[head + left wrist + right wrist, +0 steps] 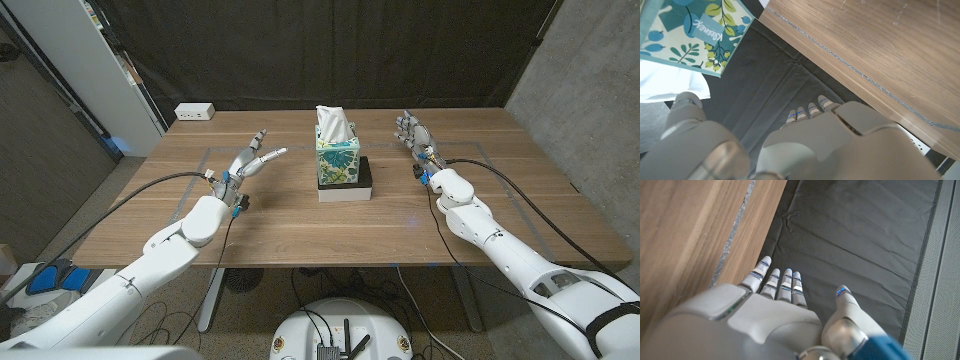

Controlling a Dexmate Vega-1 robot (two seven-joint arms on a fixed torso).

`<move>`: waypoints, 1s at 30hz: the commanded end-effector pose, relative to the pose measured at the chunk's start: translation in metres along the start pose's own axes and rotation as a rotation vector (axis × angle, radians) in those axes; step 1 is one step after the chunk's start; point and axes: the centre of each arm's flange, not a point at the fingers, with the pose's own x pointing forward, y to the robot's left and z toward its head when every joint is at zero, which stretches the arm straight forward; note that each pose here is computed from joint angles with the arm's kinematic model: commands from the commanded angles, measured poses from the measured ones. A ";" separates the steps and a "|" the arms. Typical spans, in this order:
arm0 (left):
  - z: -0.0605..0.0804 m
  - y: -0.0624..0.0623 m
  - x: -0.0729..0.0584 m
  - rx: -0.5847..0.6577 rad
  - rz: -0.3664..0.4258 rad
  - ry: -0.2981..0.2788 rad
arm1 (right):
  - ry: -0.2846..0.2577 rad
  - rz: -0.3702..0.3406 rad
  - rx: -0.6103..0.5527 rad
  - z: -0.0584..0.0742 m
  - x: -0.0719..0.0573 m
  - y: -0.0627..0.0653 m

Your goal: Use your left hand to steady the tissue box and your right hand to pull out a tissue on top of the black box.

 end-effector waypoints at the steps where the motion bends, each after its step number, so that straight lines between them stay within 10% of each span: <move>1: 0.004 -0.005 -0.011 0.009 -0.018 -0.014 | -0.001 -0.001 -0.010 0.001 -0.001 0.006; 30: 0.007 -0.003 -0.012 0.004 -0.087 -0.040 | -0.001 -0.008 -0.018 0.002 -0.004 0.012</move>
